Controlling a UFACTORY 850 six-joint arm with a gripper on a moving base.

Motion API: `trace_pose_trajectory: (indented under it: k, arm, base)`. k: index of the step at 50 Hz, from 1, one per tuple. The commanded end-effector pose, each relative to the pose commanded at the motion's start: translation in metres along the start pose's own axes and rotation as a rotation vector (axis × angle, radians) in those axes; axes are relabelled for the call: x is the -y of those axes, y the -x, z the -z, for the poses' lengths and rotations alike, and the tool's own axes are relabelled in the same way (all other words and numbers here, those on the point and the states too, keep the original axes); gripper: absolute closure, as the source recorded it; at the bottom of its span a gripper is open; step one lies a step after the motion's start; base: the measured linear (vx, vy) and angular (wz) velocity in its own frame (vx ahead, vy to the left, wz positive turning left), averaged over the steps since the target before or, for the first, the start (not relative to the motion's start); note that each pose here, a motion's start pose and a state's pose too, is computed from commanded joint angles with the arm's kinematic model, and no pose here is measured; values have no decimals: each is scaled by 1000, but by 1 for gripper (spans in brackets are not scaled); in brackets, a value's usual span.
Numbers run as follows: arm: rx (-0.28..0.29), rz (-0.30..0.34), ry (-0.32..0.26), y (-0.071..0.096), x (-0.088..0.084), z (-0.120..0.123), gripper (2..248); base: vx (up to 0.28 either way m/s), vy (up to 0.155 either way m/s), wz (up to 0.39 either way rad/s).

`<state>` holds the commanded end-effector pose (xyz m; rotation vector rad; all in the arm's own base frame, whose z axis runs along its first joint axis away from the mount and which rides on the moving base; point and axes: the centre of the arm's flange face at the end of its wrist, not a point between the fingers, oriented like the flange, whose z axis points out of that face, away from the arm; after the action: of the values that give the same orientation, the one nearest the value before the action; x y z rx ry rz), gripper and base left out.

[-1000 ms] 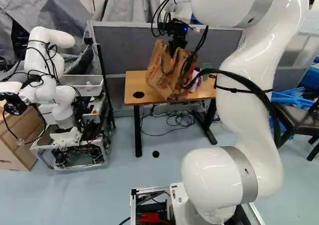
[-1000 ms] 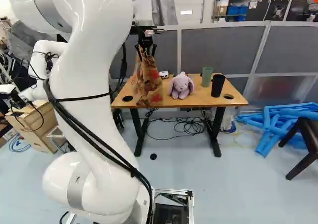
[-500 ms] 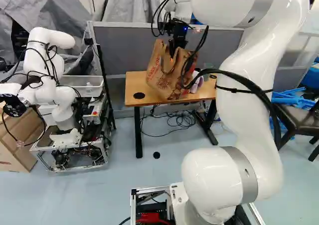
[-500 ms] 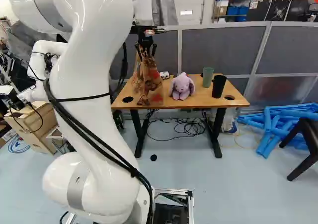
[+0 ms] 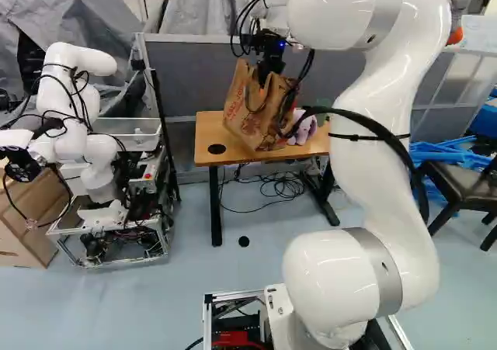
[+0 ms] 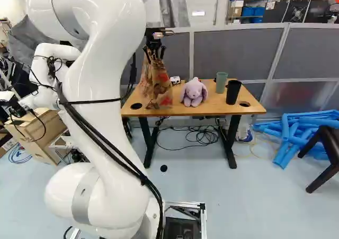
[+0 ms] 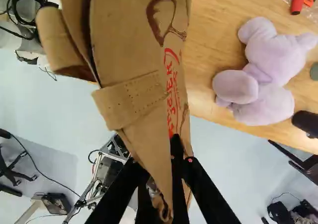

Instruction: Pick up the bag on the ground and place it on the table

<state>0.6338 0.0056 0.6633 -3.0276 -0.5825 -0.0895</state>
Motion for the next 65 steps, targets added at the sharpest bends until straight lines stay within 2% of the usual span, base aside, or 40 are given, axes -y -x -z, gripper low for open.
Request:
trace_pose_trajectory:
  k: [46, 53, 65]
  arm:
    - [-1, 72, -3, -102, 11, -76, 225]
    - [-16, 82, 2, -113, 14, -79, 225]
    - [-22, 85, 3, -117, 15, -79, 225]
  base:
    - [0, 0, 0]
    - [0, 0, 0]
    - [0, 0, 0]
